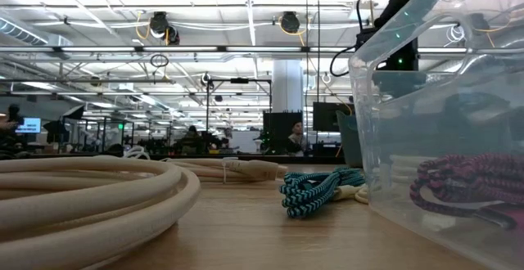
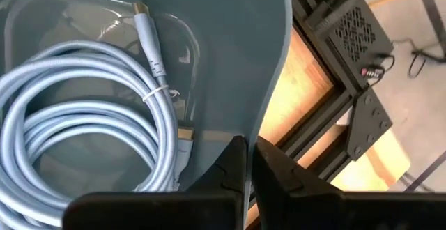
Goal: Pick & Place USB Port
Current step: Adjust the blue bin
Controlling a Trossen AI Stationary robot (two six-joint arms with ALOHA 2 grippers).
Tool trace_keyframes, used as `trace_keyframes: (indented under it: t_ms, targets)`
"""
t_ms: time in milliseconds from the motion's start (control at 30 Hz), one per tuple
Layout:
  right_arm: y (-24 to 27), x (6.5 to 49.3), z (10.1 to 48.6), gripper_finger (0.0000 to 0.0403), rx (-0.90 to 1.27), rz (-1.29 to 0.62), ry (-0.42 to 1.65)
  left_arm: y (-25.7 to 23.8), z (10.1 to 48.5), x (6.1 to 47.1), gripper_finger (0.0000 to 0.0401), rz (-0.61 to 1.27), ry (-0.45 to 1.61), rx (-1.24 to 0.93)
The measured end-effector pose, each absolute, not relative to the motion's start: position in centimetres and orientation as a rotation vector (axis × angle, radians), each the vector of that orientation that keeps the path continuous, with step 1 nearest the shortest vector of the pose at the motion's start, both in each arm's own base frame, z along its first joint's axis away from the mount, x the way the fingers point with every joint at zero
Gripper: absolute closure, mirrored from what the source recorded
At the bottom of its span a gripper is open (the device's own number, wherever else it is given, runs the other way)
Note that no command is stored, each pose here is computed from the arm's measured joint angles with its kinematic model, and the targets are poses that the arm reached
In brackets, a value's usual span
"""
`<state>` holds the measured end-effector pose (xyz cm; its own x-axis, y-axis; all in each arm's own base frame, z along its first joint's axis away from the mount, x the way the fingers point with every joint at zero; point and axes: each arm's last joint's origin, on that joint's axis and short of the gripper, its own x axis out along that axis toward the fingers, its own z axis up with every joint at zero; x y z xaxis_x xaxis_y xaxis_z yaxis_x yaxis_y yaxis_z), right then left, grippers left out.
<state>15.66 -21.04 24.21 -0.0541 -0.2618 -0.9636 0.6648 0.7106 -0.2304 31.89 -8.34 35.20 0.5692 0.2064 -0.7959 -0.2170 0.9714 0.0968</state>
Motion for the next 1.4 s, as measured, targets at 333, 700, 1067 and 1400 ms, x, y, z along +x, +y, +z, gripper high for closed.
trace_keyframes:
  t_ms: [333,700,1067,1400]
  targets:
    - [-19.9,17.8,24.2,0.0399,0.166,-0.615,1.447,-8.0,35.2,32.0,0.0355,0.251,0.935,-0.006]
    - [-18.2,20.3,24.3,0.0400,-0.056,-0.436,1.427,-8.0,35.2,32.0,0.0355,0.247,0.936,0.002]
    - [-17.3,21.5,24.4,0.0402,-0.214,-0.319,1.409,-8.0,35.2,32.0,0.0355,0.242,0.938,0.008]
    - [-17.7,22.1,25.3,0.0403,-0.357,-0.257,1.380,-8.1,35.1,32.0,0.0355,0.245,0.941,0.003]
